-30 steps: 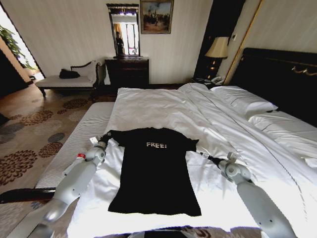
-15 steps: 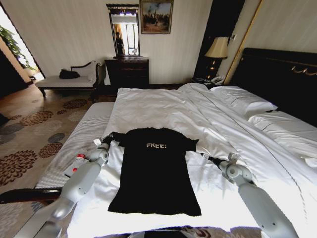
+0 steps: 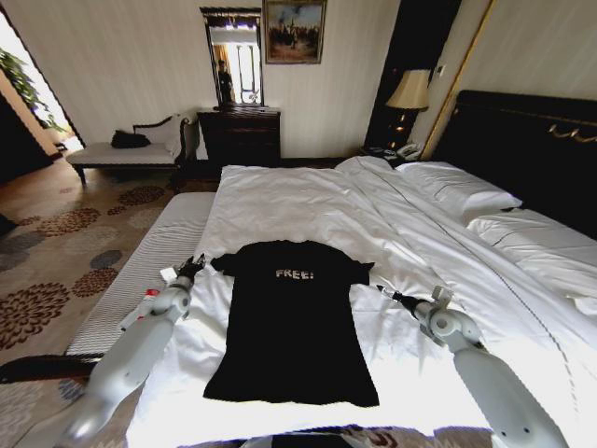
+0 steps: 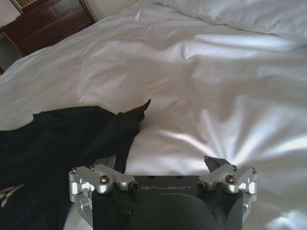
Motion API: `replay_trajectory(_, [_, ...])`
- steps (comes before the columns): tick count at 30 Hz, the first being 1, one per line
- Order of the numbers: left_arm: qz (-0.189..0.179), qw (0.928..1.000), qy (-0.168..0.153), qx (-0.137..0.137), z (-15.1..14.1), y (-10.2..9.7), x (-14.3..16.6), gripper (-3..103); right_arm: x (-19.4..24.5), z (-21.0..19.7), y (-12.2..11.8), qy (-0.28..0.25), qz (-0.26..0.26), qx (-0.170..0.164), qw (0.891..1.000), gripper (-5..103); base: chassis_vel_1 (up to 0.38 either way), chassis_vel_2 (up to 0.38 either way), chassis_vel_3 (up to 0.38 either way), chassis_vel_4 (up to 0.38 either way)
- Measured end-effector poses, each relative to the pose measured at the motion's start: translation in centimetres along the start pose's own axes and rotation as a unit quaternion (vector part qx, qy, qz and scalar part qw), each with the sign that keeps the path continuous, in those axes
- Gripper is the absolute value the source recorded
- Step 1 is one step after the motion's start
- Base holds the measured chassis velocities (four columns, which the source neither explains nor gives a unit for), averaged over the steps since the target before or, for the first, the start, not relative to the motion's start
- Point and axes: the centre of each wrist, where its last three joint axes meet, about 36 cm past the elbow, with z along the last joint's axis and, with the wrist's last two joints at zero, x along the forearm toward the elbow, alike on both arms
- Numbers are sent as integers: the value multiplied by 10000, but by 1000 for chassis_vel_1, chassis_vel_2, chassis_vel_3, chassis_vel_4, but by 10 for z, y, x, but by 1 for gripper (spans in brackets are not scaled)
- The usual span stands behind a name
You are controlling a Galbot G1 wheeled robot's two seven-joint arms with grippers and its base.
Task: Fold the clothes on the bed.
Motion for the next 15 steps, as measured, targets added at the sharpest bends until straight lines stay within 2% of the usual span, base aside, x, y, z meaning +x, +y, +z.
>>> replay_trajectory(2, [27, 10000, 26, -43, 2, 4, 20, 72, -7, -10, 1, -14, -81, -130, 9999, 100, 0, 0, 0, 0])
replay_trajectory(3, [27, 10000, 26, -43, 2, 4, 20, 72, -7, -10, 1, -14, -81, -130, 9999, 100, 0, 0, 0, 0])
replay_trajectory(6, [159, 9993, -11, -337, 11, 3, 39, 89, -20, -24, -3, 26, -105, -437, 9990, 100, 0, 0, 0, 0])
replay_trajectory(8, [244, 9988, -40, -415, 13, -1, 43, 89, -23, -29, -5, 24, -111, -538, 9985, 100, 0, 0, 0, 0])
replay_trajectory(11, [555, 9970, -98, -525, 18, -14, 61, 99, -30, -47, -12, 83, -175, -972, 9951, 100, 0, 0, 0, 0])
replay_trajectory(12, [555, 9970, -98, -525, 18, -14, 61, 99, -30, -47, -12, 83, -175, -972, 9951, 100, 0, 0, 0, 0])
replay_trajectory(15, [705, 9955, -100, -618, 25, -20, 73, 100, -40, -67, -15, 133, -274, -1316, 9908, 100, 0, 0, 0, 0])
